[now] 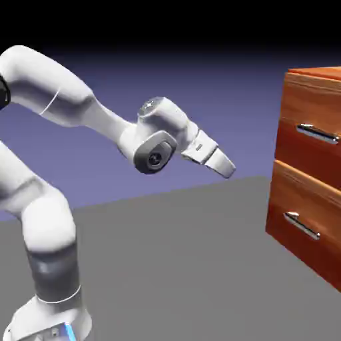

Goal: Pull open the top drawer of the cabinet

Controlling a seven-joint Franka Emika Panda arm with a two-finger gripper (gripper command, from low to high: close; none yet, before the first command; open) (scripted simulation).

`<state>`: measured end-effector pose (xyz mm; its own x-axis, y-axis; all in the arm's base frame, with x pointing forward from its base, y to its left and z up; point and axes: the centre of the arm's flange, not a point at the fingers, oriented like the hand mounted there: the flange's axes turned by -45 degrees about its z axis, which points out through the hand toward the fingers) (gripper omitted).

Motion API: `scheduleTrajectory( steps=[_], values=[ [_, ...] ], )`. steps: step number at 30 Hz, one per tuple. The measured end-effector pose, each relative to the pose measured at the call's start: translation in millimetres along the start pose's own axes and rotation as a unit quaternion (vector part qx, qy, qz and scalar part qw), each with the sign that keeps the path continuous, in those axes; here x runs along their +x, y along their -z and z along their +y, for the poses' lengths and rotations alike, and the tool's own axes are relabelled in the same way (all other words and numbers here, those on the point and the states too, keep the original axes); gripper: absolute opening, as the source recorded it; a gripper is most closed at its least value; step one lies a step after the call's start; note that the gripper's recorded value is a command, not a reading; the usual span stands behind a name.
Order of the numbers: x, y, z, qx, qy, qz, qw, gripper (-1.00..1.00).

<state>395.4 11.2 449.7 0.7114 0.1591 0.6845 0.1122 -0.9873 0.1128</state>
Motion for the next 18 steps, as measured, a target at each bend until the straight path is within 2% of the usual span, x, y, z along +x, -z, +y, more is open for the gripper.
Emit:
scheduleTrajectory(
  steps=[4,8,13,18],
  values=[
    [-5.7,-35.5,-22.3,-0.002,0.174,-0.053,0.983,0.0],
    [-17.3,-71.1,-44.4,0.015,0.339,-0.101,0.935,0.0],
    [-38.2,-112.6,-71.7,0.059,0.524,-0.145,0.837,0.0],
    [-62.9,-148.2,-99.8,0.117,0.68,-0.162,0.706,0.0]
  ],
)
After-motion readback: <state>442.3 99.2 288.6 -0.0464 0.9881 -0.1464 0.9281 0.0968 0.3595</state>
